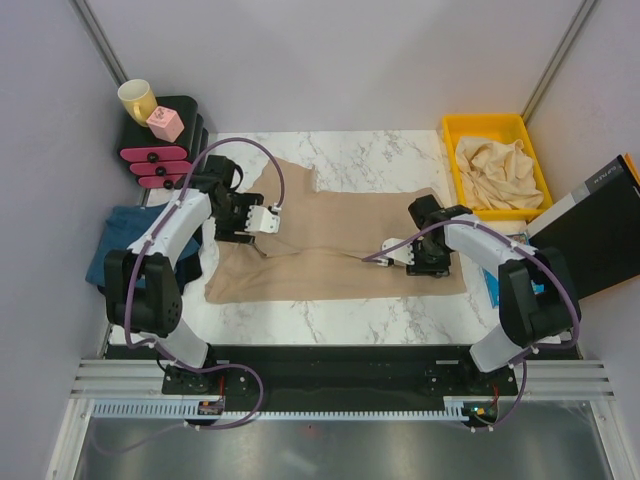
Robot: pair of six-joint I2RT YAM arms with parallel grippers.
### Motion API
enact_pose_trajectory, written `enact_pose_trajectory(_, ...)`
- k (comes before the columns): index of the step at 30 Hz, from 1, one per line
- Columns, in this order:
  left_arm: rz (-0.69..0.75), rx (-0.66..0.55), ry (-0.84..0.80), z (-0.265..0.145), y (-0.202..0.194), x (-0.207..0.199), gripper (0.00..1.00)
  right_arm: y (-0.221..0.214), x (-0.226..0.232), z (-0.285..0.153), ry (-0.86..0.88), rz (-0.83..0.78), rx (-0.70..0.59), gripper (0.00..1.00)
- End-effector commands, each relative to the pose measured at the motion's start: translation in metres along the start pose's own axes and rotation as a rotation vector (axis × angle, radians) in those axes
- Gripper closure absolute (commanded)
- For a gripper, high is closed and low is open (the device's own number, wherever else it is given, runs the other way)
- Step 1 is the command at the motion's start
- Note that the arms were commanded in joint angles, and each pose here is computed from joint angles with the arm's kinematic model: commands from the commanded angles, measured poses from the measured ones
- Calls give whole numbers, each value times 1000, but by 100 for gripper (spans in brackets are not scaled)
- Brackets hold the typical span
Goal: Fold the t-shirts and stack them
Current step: Fold the tshirt
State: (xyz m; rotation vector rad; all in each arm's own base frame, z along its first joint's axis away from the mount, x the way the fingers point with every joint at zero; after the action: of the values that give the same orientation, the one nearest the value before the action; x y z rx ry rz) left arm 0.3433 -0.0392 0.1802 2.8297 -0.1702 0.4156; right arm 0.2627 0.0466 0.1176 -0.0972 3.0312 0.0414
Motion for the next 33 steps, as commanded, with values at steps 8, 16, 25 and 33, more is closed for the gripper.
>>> enact_pose_trajectory(8,-18,-5,74,-5,2,19,21,-5,-18,29,-87,44,27,65)
enact_pose_trajectory(16,-26,-2,74,-3,1,17,21,-5,-27,19,-144,47,33,87)
enact_pose_trajectory(25,-26,-15,68,3,6,17,21,-4,-54,-9,-240,2,56,94)
enact_pose_trajectory(33,-34,-21,64,6,10,16,21,-2,-78,-11,-310,10,74,75)
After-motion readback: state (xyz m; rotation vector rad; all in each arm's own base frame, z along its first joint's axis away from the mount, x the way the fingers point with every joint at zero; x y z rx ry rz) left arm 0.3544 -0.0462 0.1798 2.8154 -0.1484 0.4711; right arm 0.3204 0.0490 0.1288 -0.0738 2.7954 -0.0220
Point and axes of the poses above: each gripper's point midway between its finger pads, its own z axis out along the fingers, its own x axis along the line the jaws close on, y = z × x, the point moved 7 cm from there along -z, back along the fingers, and after that the axes turned 6 degrees about -z, right-handed, at the moved point
